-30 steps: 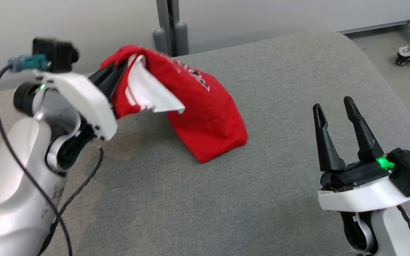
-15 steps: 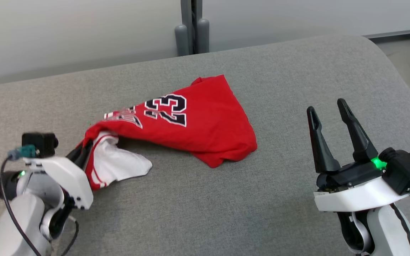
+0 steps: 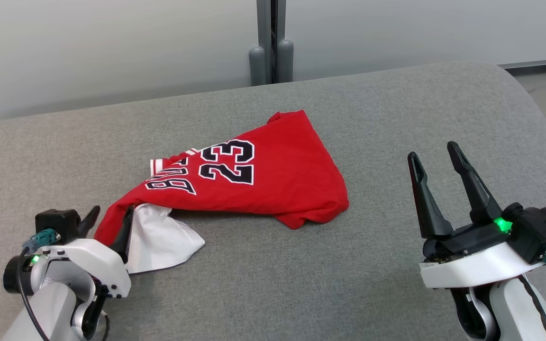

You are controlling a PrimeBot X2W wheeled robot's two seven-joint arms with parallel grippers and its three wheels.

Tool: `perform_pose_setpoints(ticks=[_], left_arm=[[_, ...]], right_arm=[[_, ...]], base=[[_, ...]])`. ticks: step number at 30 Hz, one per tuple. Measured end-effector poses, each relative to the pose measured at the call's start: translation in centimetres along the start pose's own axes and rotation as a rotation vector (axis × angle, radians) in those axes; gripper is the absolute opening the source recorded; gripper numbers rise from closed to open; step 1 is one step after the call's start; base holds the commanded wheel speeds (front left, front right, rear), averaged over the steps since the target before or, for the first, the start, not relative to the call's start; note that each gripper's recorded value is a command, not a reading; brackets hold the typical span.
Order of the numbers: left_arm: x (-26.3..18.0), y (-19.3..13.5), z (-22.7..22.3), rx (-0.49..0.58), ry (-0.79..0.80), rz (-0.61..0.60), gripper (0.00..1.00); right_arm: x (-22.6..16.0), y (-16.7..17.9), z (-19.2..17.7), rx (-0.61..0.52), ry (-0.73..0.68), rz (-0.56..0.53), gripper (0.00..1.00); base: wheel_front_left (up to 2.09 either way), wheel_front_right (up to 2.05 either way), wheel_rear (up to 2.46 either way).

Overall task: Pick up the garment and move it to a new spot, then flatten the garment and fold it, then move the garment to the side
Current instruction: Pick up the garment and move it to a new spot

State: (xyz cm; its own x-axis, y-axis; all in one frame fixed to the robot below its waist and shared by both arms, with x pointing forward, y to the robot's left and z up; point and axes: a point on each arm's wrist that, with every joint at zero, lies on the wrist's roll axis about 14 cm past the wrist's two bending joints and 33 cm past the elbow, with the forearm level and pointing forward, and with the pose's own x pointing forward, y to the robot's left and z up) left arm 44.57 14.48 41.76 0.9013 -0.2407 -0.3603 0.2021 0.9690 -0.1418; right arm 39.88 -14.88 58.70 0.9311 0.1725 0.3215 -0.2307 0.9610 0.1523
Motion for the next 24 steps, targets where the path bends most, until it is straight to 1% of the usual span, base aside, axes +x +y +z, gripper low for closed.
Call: perform_pose_setpoints(ticks=[4, 9, 11, 15, 17, 21, 24], left_arm=[[-0.2, 1.0, 2.1, 0.036, -0.104, 0.044, 1.00], [-0.9, 0.4, 5.0, -0.015, -0.242, 0.040, 1.00], [-1.6, 0.3, 5.4, -0.002, -0.268, 0.044, 1.00], [-3.0, 0.2, 5.1, -0.006, -0.289, 0.066, 1.00], [-3.6, 0.0, 5.7, -0.009, -0.320, 0.072, 1.00], [-4.8, 0.3, 6.2, -0.036, -0.363, 0.098, 1.00], [-5.7, 0.7, 5.7, -0.065, -0.372, 0.128, 1.00]], right_arm=[[-0.1, 0.1, 0.2, -0.001, -0.004, 0.004, 1.00], [-0.7, 0.2, 0.4, 0.002, -0.004, 0.002, 1.00], [-1.0, 0.3, 0.6, 0.003, -0.007, 0.001, 1.00], [-1.7, 0.3, 0.9, 0.001, -0.010, -0.003, 1.00], [-1.8, 0.2, 1.2, -0.006, -0.016, -0.002, 1.00], [-2.2, 0.1, 1.1, -0.007, -0.009, -0.004, 1.00], [-2.2, 0.0, 1.0, -0.009, -0.007, -0.004, 1.00]], base=[[0.00, 0.00, 0.00], [0.00, 0.00, 0.00], [0.00, 0.00, 0.00], [0.00, 0.00, 0.00], [0.00, 0.00, 0.00], [0.00, 0.00, 0.00], [0.00, 0.00, 0.00]])
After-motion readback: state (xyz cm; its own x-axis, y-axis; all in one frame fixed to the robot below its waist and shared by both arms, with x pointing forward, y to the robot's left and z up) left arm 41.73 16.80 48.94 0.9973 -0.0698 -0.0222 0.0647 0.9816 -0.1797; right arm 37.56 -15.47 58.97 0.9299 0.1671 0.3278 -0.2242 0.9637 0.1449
